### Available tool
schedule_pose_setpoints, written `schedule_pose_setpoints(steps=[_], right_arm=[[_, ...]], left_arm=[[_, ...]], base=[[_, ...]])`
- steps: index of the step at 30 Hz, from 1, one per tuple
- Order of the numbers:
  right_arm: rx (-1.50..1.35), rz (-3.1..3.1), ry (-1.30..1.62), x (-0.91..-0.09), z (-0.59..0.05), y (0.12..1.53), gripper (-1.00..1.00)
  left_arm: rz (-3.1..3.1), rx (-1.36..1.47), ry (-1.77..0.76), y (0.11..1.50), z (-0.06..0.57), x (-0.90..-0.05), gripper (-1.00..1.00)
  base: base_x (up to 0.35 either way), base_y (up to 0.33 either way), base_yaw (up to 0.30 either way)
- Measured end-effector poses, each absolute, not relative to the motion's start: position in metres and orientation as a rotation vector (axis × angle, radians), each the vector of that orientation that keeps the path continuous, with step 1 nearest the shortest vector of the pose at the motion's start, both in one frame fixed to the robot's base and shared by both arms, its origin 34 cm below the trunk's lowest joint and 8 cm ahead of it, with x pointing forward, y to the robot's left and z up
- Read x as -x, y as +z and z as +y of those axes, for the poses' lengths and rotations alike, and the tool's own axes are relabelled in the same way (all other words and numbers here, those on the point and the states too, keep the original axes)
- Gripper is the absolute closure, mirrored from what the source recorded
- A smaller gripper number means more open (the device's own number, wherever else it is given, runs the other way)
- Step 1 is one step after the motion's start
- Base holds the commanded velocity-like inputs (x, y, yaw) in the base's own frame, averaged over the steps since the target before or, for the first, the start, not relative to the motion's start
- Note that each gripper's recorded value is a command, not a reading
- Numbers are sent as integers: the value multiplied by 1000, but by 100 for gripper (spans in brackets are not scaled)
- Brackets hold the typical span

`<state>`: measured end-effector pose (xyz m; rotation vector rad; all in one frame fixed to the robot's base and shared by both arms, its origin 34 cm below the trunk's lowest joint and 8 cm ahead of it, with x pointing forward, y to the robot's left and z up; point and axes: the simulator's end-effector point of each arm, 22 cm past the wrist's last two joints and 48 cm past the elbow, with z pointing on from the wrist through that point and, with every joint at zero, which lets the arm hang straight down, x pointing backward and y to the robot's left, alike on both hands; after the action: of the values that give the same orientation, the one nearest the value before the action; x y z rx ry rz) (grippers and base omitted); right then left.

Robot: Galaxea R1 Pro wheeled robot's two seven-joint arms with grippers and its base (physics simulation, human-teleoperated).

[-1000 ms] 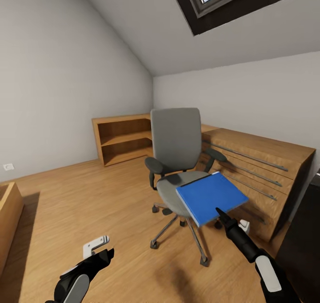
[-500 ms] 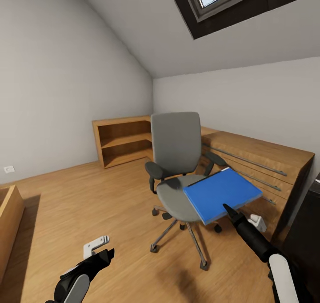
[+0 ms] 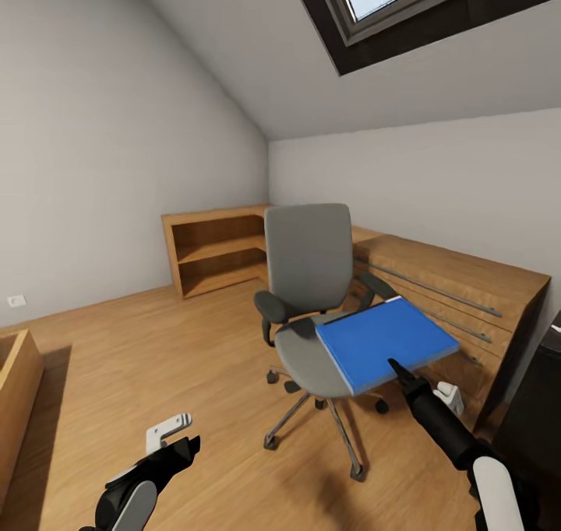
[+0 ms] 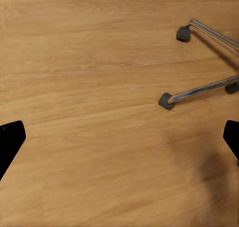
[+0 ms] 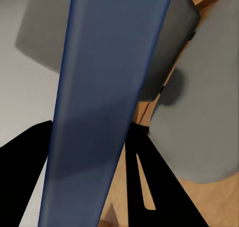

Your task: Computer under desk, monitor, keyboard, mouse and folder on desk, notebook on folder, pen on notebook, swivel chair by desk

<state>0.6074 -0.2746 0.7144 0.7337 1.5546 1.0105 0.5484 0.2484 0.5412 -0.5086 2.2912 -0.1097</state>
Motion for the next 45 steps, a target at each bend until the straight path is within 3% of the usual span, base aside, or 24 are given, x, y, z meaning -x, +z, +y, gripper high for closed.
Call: schedule_pose_setpoints(steps=[17, 30, 45], right_arm=[[-732, 1568, 1031, -614, -270, 749, 100], [-735, 1566, 1025, -620, -272, 776, 100], [-747, 1555, 1011, -624, -280, 806, 100]], left_arm=[[2292, 509, -109, 578, 248, -556, -100], [2293, 509, -111, 604, 248, -561, -100], [2299, 509, -110, 633, 248, -565, -100]], base=[[-5, 0, 0], [-332, 0, -4], [-49, 0, -230]])
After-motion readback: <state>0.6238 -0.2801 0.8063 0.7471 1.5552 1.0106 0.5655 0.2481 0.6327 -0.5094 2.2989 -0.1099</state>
